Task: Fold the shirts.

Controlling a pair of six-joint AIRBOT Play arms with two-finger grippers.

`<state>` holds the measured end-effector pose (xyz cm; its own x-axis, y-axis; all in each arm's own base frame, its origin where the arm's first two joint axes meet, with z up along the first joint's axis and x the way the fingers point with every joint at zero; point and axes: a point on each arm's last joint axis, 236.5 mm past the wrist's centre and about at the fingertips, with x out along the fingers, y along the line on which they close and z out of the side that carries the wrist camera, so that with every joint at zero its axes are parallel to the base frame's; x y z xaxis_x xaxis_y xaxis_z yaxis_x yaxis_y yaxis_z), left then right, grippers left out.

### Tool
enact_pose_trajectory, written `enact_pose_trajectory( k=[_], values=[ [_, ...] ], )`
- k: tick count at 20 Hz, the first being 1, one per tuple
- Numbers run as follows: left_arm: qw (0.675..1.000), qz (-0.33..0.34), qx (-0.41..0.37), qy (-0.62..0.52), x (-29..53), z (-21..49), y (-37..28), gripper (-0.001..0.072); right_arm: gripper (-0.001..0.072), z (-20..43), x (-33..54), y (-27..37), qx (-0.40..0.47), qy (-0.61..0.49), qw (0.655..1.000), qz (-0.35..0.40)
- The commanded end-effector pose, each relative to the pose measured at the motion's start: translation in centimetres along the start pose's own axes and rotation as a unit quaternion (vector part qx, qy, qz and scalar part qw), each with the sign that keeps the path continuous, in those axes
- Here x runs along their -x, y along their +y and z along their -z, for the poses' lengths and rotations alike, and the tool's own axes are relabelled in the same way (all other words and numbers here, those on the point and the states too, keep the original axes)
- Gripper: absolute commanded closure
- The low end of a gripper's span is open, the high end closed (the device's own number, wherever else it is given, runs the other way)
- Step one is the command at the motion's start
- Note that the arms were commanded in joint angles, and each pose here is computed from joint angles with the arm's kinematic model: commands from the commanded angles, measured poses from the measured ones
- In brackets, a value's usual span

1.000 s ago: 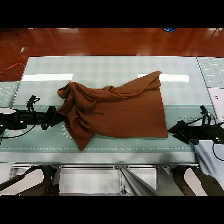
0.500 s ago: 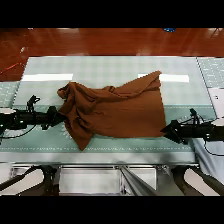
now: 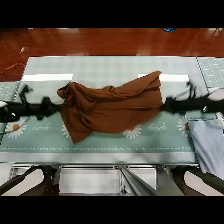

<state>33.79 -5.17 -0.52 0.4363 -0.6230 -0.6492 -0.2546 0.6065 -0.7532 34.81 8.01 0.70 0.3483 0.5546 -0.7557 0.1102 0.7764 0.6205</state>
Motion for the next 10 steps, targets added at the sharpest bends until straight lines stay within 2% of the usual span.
enact_pose_trajectory(
  k=[1,3,6,8,10],
  values=[
    [0.982,0.088,-0.108,-0.131,8.3,-5.9,-11.7,0.0689,0.0691,-9.2,11.5,8.2,0.140,-0.163,0.976,0.024],
    [0.944,0.102,-0.193,-0.249,15.6,-8.3,-19.2,0.0689,0.0691,-12.6,20.9,13.1,0.192,-0.273,0.941,0.048],
    [0.853,0.127,-0.299,-0.409,27.5,-7.6,-30.0,0.0689,0.0690,-11.6,32.7,22.1,0.282,-0.394,0.874,0.035],
    [0.790,0.087,-0.381,-0.472,33.2,-5.1,-34.2,0.0690,0.0690,-9.1,37.7,25.4,0.329,-0.445,0.832,0.043],
    [0.737,0.026,-0.427,-0.523,37.7,-2.4,-36.0,0.0689,0.0690,-6.2,41.3,26.7,0.345,-0.485,0.801,0.061]
  ],
)
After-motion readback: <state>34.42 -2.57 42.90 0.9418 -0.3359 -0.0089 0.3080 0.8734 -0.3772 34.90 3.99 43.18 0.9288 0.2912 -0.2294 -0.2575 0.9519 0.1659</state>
